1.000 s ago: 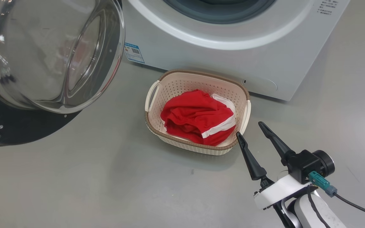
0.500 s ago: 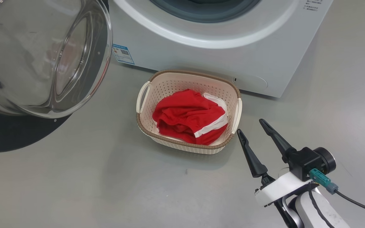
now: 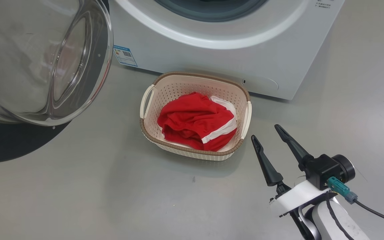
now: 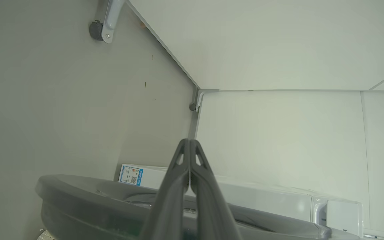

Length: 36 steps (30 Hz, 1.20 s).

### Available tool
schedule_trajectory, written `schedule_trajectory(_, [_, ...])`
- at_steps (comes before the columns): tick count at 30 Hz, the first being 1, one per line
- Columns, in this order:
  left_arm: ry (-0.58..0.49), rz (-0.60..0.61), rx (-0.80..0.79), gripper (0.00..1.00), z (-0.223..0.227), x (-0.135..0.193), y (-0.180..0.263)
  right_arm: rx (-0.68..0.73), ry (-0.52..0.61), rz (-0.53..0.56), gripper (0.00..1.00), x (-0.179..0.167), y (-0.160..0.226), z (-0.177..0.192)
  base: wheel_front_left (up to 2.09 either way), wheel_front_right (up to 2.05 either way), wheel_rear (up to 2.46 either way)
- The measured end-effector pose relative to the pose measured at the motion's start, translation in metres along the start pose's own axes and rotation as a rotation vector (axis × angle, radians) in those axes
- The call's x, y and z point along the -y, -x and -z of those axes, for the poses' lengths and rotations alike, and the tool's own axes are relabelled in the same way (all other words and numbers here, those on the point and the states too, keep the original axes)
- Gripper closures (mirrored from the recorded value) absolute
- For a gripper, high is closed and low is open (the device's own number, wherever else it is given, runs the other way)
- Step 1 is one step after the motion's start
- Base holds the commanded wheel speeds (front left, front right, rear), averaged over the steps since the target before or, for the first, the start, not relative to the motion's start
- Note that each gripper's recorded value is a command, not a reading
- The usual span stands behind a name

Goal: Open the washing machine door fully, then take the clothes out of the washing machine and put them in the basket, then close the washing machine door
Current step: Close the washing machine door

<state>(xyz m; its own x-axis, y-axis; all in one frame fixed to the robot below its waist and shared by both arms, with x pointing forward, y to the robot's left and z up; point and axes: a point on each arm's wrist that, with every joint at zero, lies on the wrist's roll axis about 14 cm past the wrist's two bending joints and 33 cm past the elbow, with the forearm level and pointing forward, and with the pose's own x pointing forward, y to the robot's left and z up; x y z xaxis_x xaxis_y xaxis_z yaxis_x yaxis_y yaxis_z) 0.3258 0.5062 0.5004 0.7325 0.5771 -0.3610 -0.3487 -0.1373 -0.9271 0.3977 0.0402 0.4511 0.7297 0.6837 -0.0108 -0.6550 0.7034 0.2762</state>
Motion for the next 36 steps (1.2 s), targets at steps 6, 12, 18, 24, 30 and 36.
schedule_trajectory(6, [-0.012,-0.011,-0.077,1.0,0.013,0.005,-0.007,-0.001,0.0,0.009,0.0,0.003,0.001,0.0,0.0,0.0,0.0])
schedule_trajectory(12, [-0.049,-0.04,-0.142,1.0,0.028,0.0,-0.009,-0.001,0.001,0.017,0.0,0.005,0.002,0.0,0.0,0.0,0.0])
schedule_trajectory(18, [-0.063,-0.041,-0.183,1.0,0.031,0.004,-0.009,0.0,0.002,0.019,0.0,0.006,0.002,0.0,0.0,0.0,0.0])
schedule_trajectory(24, [-0.054,-0.05,-0.211,1.0,0.034,0.002,-0.007,0.001,0.005,0.019,0.0,0.006,0.002,-0.001,0.0,0.0,0.0])
schedule_trajectory(30, [-0.047,-0.048,-0.242,1.0,0.036,0.002,-0.005,0.002,0.008,0.016,0.0,0.004,0.002,-0.002,0.0,0.0,0.0])
schedule_trajectory(36, [-0.051,-0.043,-0.283,1.0,0.041,0.005,-0.002,0.004,0.01,0.013,0.0,0.002,0.002,-0.003,0.0,0.0,0.0])
